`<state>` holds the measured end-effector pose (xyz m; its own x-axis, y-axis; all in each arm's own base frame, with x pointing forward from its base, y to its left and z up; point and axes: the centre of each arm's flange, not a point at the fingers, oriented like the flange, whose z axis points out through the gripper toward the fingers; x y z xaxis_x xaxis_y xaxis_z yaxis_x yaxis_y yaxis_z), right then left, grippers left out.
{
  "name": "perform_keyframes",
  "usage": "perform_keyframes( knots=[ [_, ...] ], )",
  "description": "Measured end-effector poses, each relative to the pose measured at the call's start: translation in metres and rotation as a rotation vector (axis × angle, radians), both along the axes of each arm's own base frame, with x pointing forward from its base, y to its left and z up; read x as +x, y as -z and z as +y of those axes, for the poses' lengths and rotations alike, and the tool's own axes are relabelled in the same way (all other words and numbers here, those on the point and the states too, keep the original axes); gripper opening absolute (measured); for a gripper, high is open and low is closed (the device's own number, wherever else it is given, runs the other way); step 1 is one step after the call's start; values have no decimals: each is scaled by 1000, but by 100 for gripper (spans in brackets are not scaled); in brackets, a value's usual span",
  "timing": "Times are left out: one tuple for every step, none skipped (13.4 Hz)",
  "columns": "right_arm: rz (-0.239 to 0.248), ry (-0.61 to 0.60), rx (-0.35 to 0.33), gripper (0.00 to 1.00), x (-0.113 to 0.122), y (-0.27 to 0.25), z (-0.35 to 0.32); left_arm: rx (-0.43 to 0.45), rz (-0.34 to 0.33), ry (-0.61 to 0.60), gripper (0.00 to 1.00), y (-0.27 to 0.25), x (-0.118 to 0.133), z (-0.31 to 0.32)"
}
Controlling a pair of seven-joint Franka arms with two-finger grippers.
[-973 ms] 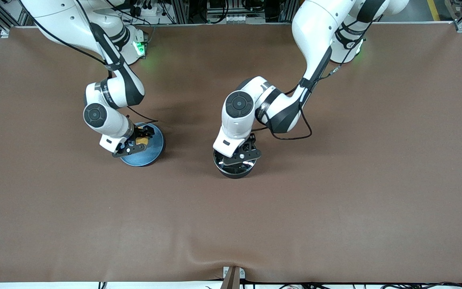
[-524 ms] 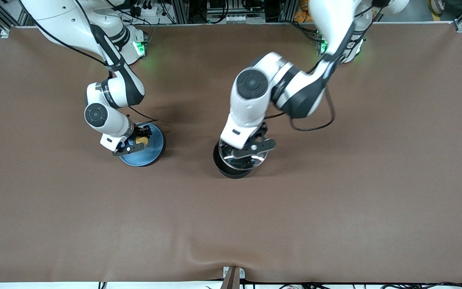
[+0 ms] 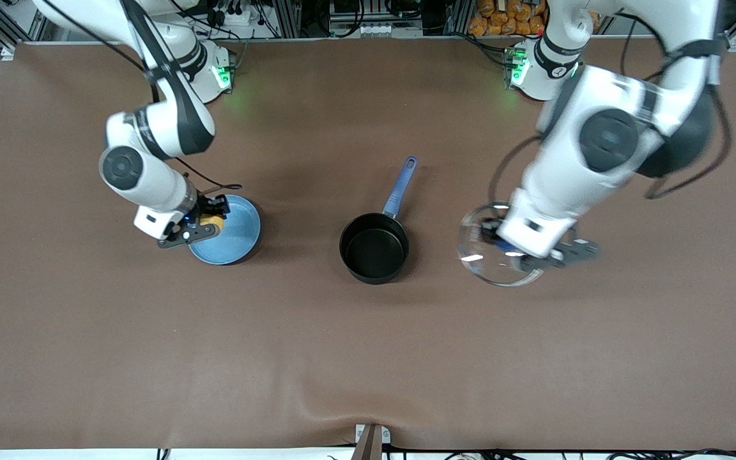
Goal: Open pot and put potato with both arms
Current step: 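Lift the glass lid with the left gripper while the right gripper lifts the potato, then lower the lid to the table with the left gripper while the right gripper carries potato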
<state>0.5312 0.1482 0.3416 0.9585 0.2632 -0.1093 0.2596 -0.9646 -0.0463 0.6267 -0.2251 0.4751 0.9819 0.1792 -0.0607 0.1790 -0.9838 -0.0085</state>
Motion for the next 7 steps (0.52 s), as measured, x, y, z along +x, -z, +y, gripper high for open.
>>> perform_keyframes(
  knots=[
    [-16,16,1,58,8,-35,13,3,20,0,67,17,7,32],
    [-38,37,4,58,13,-64,32,3,30,-7,67,37,11,58],
    [-62,62,10,58,15,-85,57,1,30,-16,67,61,13,79],
    [-79,90,16,58,13,-97,85,-3,20,-19,67,88,12,99],
    [-85,123,18,58,10,-99,116,-8,2,-13,67,114,10,118],
    [-85,159,19,58,7,-96,148,-12,-21,-7,67,139,5,136],
    [-85,186,21,58,6,-89,179,-15,-39,-5,67,162,-2,151]
  ],
)
